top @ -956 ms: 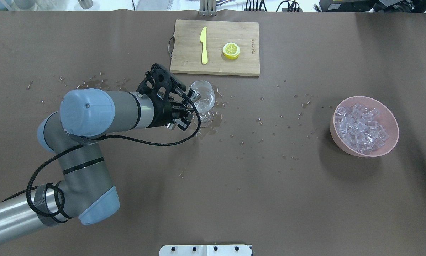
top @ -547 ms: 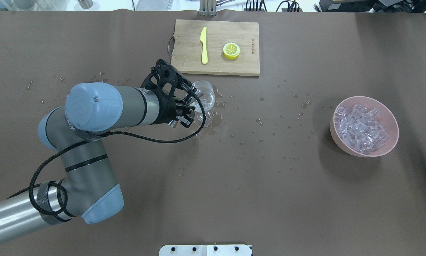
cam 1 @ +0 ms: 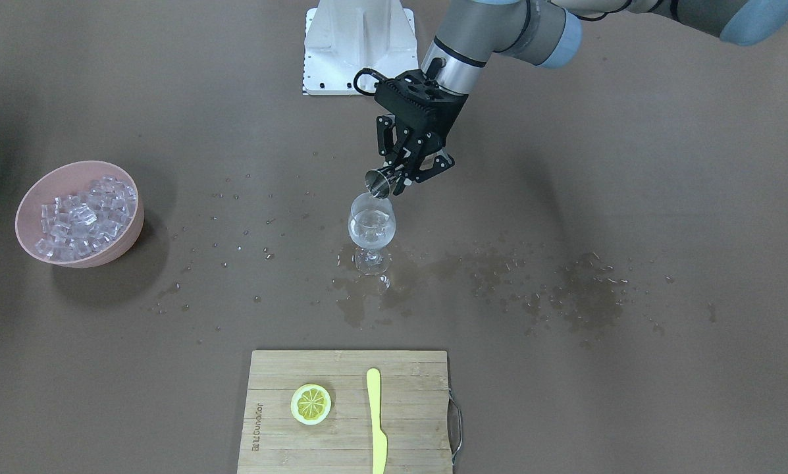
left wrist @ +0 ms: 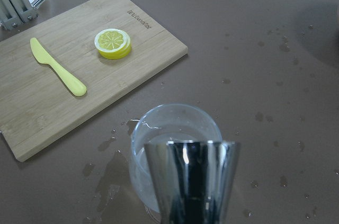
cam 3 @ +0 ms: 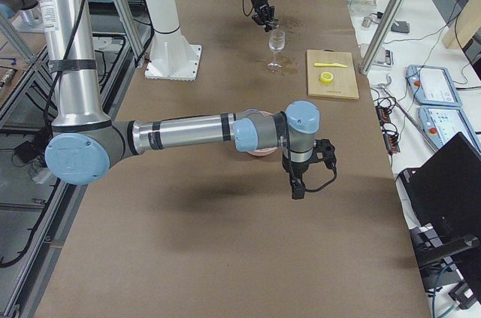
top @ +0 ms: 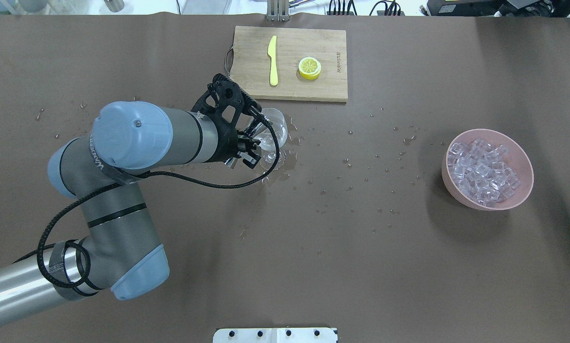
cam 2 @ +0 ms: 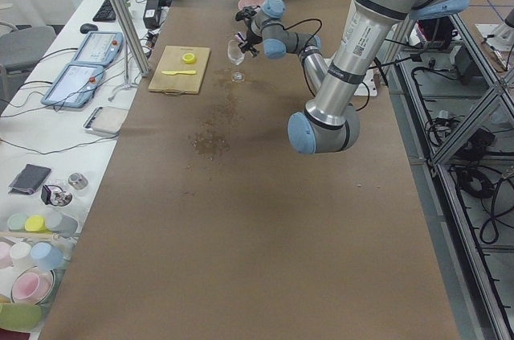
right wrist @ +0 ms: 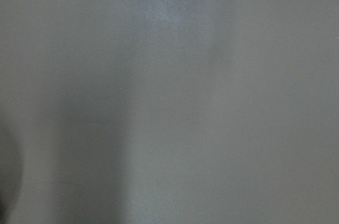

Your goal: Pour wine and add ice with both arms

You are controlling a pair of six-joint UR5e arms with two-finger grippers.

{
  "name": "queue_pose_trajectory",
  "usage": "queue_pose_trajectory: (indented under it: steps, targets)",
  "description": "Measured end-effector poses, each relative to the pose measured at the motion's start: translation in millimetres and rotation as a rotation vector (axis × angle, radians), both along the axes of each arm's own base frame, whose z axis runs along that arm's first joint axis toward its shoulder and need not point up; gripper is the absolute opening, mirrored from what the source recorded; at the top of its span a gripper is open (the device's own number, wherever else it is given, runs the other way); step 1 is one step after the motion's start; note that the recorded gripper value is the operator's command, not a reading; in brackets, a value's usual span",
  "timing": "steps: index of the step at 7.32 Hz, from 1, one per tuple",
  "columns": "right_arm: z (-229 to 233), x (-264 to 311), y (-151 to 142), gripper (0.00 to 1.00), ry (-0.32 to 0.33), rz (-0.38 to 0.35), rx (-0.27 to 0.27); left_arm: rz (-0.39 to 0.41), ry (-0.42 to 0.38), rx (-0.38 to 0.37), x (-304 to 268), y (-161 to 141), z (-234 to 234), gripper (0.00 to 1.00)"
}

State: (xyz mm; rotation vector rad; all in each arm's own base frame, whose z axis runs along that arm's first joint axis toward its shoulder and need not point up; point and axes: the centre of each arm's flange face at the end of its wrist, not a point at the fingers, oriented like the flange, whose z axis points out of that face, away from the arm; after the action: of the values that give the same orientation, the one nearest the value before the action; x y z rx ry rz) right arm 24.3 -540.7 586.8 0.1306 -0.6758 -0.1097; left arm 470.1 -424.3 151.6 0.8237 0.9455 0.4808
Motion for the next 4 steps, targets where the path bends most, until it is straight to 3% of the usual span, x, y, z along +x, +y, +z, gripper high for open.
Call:
queue_pose_trajectory:
  steps: [4]
  targets:
    - [0, 0, 0, 1.0, -0.001, -0.001, 0.0, -0.001, -0.086, -0.013, -1, -9, -14, 0.0]
